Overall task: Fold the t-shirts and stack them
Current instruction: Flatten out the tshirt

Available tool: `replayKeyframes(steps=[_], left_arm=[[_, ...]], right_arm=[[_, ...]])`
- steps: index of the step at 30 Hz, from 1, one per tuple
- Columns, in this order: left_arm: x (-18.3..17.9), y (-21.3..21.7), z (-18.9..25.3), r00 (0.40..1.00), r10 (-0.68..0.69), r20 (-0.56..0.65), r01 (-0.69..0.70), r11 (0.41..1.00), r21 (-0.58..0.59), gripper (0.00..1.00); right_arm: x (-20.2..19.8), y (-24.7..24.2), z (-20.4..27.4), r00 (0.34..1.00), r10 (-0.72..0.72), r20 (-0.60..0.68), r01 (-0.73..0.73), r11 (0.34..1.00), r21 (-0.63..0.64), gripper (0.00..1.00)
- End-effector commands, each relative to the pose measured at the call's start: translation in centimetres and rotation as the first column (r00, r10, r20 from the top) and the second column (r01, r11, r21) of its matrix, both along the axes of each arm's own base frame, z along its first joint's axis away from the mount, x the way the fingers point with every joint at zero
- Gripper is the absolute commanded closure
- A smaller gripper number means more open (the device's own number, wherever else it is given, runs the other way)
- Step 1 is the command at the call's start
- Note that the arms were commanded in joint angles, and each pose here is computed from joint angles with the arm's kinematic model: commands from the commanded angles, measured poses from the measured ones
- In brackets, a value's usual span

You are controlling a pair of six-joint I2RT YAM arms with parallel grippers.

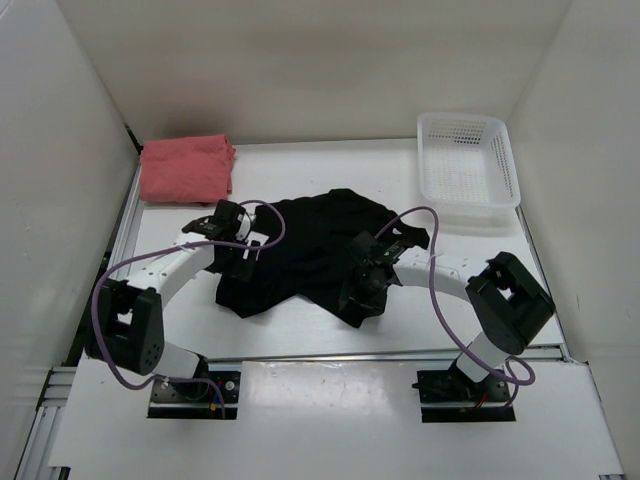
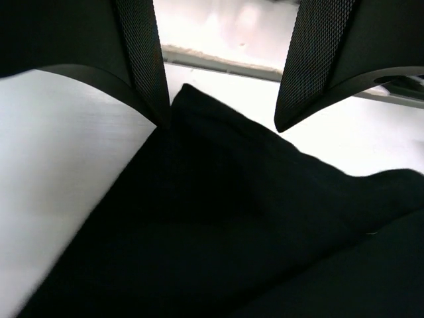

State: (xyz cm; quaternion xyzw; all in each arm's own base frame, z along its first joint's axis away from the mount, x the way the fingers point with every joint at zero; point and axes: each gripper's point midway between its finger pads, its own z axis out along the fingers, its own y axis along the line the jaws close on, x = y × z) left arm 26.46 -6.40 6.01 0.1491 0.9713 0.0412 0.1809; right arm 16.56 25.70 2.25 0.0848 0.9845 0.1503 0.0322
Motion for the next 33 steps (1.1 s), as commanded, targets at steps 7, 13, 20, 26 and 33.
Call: replayKeyframes(steps=[7, 13, 20, 26, 33], left_arm=[[0.2, -6.5, 5.5, 0.971, -0.181, 0.155, 0.200, 0.973, -0.118, 0.07], [-0.3, -4.7, 2.2, 0.984, -0.166, 0.067, 0.166, 0.986, 0.003, 0.10], [0.0, -2.8, 0.4, 0.993, -0.120, 0.017, 0.119, 0.990, 0.081, 0.62], [0.9, -2.1, 1.0, 0.997, -0.074, 0.029, 0.073, 0.996, 0.047, 0.90], [2.3, 0.8, 3.2, 0.997, 0.063, 0.054, -0.060, 0.996, -0.065, 0.90]], right_arm=[[-1.2, -0.8, -3.0, 0.994, -0.067, -0.087, 0.059, 0.994, -0.098, 0.67], [-1.1, -1.2, -3.0, 0.992, -0.090, -0.093, 0.083, 0.993, -0.079, 1.00], [-0.3, -2.3, -1.2, 0.994, -0.106, -0.013, 0.106, 0.993, -0.055, 1.00], [-0.2, -6.2, -0.8, 0.990, -0.138, 0.014, 0.139, 0.986, -0.091, 1.00], [2.6, -10.8, 1.8, 0.989, -0.108, 0.101, 0.117, 0.990, -0.081, 1.00]])
